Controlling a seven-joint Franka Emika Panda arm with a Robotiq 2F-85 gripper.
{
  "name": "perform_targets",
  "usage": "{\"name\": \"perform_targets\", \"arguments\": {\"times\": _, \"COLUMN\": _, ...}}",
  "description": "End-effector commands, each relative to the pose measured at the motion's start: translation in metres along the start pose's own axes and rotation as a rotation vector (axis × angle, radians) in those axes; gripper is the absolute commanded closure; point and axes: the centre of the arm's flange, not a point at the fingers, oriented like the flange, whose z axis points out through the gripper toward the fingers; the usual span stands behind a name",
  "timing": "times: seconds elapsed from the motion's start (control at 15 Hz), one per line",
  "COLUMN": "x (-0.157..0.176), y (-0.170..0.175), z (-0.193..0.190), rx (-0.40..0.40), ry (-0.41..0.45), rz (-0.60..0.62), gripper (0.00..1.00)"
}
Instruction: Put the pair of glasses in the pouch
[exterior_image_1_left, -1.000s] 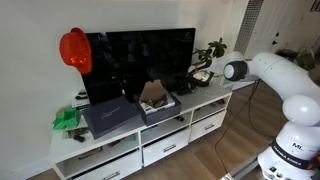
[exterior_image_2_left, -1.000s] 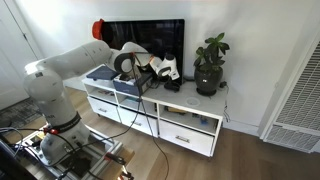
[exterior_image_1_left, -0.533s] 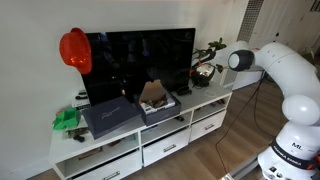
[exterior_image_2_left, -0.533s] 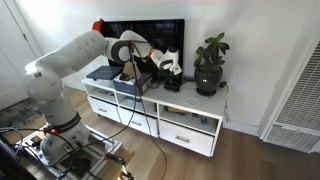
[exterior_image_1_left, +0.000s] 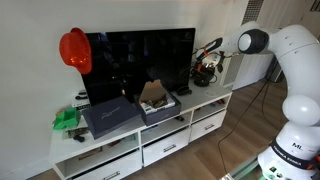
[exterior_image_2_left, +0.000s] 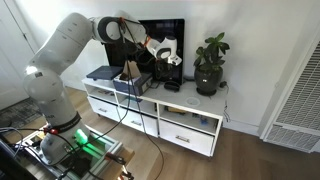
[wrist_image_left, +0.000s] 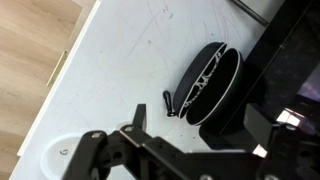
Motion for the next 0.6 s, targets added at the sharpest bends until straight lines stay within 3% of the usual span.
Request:
{"name": "perform_targets", "arguments": {"times": 0.0, "x": -0.061, "y": 0.034, "z": -0.047, "rx": -0.062, "ry": -0.029, "rz": -0.186, "gripper": 0.00}}
{"name": "perform_targets", "arguments": {"times": 0.33, "x": -0.093, "y": 0.050, "z": -0.068, "rx": -0.087, "ry": -0.060, "rz": -0.457, "gripper": 0.00}}
{"name": "perform_targets", "arguments": {"times": 0.4, "x": -0.054, "y": 0.025, "z": -0.047, "rx": -0.066, "ry": -0.059, "rz": -0.363, "gripper": 0.00}}
{"name": "perform_targets", "arguments": {"times": 0.53, "x": -0.069, "y": 0.034, "z": -0.054, "rx": -0.076, "ry": -0.074, "rz": -0.417, "gripper": 0.00}}
